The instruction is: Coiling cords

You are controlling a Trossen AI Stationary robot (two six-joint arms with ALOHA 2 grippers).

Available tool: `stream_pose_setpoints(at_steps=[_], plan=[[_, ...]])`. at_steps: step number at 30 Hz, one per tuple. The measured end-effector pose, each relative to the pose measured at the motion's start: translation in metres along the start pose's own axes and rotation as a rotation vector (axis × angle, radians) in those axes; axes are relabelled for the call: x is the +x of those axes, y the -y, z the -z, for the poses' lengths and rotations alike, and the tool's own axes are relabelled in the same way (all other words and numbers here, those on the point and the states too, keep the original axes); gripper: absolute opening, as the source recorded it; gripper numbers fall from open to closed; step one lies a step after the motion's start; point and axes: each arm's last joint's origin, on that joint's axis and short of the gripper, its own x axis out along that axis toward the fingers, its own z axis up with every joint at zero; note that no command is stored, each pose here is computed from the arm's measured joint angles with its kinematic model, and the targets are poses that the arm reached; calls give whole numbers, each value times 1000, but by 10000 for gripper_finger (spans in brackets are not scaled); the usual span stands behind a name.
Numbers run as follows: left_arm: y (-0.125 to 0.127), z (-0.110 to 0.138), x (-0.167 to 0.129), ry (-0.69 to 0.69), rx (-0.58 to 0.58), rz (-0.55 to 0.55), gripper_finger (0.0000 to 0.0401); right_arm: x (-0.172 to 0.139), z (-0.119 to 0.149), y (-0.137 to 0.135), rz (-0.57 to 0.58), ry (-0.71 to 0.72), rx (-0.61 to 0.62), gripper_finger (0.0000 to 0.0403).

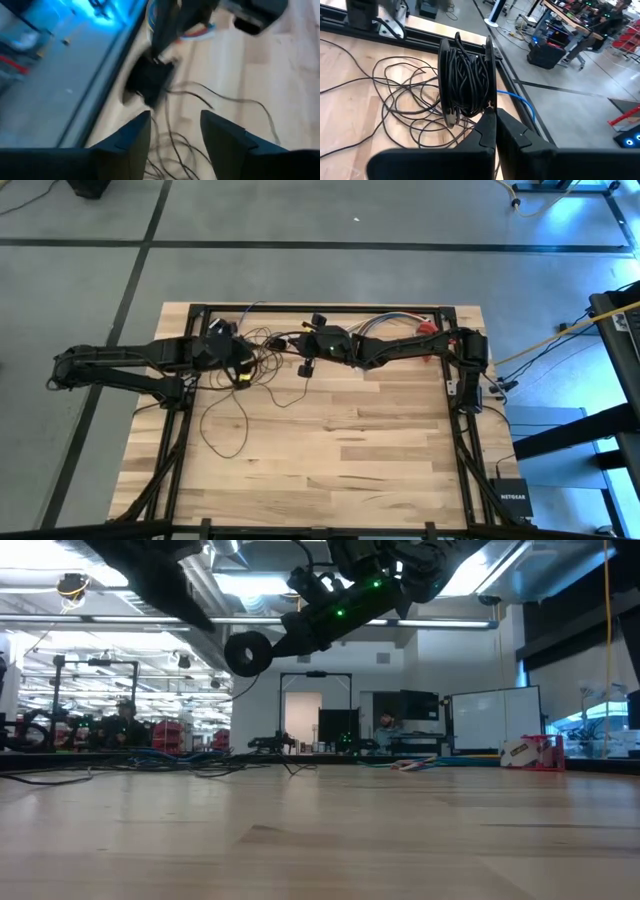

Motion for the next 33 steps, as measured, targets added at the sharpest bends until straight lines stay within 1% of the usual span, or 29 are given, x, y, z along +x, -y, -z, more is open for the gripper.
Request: stream_pose_setpoints(at_steps=[3, 7, 9, 12, 17, 21, 24, 27, 31, 33], plan=[[-3, -6, 0, 53, 30, -30, 166, 0, 0, -1, -28, 10, 0, 5], [-3, -12, 2, 115, 89, 0, 166, 0, -1, -3, -114, 41, 0, 5], [-5, -14, 5, 142, 115, 11, 166, 0, -2, -4, -132, 50, 0, 5], [-8, -15, 10, 153, 130, 60, 166, 0, -2, -4, -155, 61, 0, 5], [-14, -8, 25, 173, 126, 142, 166, -1, -2, -6, -214, 78, 0, 5], [-25, -5, 29, 168, 97, 142, 166, -1, -2, -6, -215, 78, -4, 5], [-31, -5, 30, 201, 80, 189, 166, -1, -1, -6, -217, 73, -24, 5], [-35, -2, 32, 201, 61, 237, 166, -1, -3, -9, -223, 76, -28, 5], [-37, 5, 37, 138, 40, 260, 165, -2, -3, -11, -225, 83, -48, 5], [-38, 8, 39, 108, 34, 266, 155, -2, -3, -12, -227, 80, -49, 5]])
